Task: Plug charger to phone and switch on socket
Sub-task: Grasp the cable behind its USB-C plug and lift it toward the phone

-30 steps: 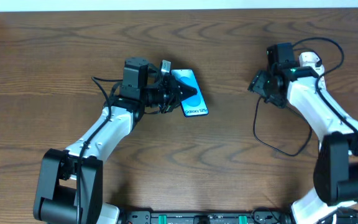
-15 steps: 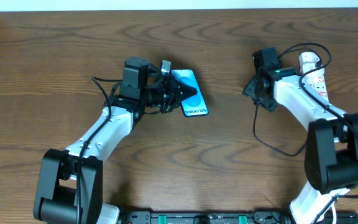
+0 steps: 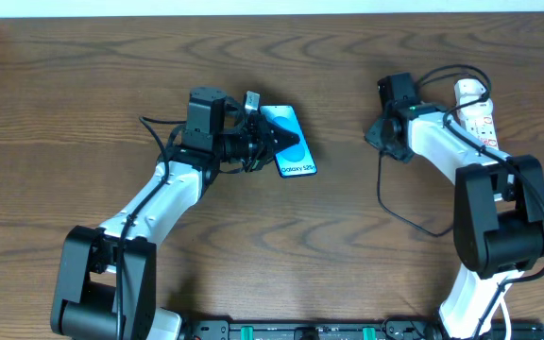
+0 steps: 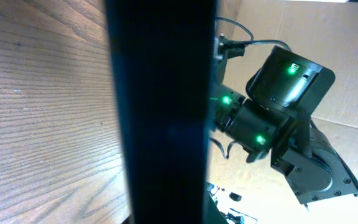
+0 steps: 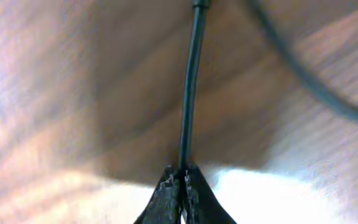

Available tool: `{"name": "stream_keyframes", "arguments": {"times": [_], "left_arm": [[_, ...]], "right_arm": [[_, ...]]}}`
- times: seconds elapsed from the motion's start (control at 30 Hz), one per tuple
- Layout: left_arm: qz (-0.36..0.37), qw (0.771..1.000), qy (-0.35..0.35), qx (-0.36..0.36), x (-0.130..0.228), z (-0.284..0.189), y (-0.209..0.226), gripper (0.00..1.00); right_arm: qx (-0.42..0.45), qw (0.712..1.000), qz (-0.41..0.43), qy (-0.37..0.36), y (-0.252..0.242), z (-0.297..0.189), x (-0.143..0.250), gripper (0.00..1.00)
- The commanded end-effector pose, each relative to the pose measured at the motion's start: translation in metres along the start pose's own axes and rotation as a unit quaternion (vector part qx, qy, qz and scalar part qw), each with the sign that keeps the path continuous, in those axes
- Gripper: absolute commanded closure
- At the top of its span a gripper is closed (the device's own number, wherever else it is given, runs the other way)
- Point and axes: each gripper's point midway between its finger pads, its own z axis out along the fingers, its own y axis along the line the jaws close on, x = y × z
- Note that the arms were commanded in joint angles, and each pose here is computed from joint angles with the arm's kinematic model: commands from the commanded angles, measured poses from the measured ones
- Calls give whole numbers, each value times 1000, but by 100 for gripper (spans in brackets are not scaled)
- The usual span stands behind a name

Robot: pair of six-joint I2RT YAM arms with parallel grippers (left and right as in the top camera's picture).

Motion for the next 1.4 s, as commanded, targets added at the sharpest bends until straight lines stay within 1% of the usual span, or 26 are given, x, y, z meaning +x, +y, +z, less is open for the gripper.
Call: {"name": "stream_keyframes", "arguments": {"times": [0.0, 0.13, 0.2, 0.23, 0.27, 0.3, 0.37, 0.43, 0.47, 0.5, 0.67, 0.87, 0.9, 0.97, 1.03, 1.1, 1.13, 1.2, 1.27, 1.3, 1.37], "left_arm": [[26, 1000, -2, 14, -2, -4, -14, 92], [26, 1000, -2, 14, -2, -4, -14, 92], [26, 1000, -2, 14, -2, -4, -14, 92], [26, 1000, -4, 13, -2, -4, -14, 92], [26, 1000, -4, 13, -2, -4, -14, 93], [26, 1000, -4, 13, -2, -4, -14, 92], [26, 1000, -4, 13, -2, -4, -14, 92], [26, 1000, -4, 13, -2, -4, -14, 93], [26, 1000, -4, 13, -2, -4, -14, 93], [26, 1000, -4, 13, -2, -4, -14, 92], [26, 1000, -4, 13, -2, -4, -14, 93], [26, 1000, -3, 13, -2, -4, -14, 92], [26, 1000, -3, 13, -2, -4, -14, 93], [26, 1000, -3, 13, -2, -4, -14, 92], [26, 1000, -3, 13, -2, -4, -14, 93], [26, 1000, -3, 13, -2, -4, -14, 93], [26, 1000, -2, 14, -1, -4, -14, 93], [26, 1000, 4, 17, 0, -4, -15, 93], [26, 1000, 4, 17, 0, -4, -15, 92], [26, 1000, 4, 17, 0, -4, -15, 93], [26, 1000, 5, 17, 1, -4, -15, 93]], "right_arm": [[3, 990, -113, 85, 5, 6, 54, 99], [63, 965, -204, 151, -19, -6, 98, 99], [90, 956, -225, 167, -28, -12, 111, 95], [102, 952, -233, 168, -31, -14, 114, 88], [112, 950, -242, 164, -33, -16, 116, 78], [120, 949, -249, 155, -33, -16, 115, 66], [127, 950, -256, 128, -30, -13, 107, 52], [126, 957, -240, 104, -26, -10, 98, 43], [119, 967, -211, 83, -21, -7, 88, 41], [111, 971, -199, 73, -18, -5, 83, 40], [72, 984, -162, 31, -1, 3, 57, 41], [90, 981, -163, 48, -13, 2, 63, 47], [93, 981, -164, 50, -15, 2, 64, 51], [94, 980, -164, 53, -17, 3, 66, 64], [93, 980, -164, 61, -18, 4, 70, 71], [91, 980, -164, 73, -20, 4, 75, 76], [91, 979, -164, 79, -21, 4, 78, 81], [95, 978, -165, 84, -24, 4, 80, 86], [96, 978, -167, 85, -24, 3, 80, 96], [96, 978, -166, 84, -24, 4, 80, 99], [94, 978, -166, 83, -24, 4, 79, 99]]}}
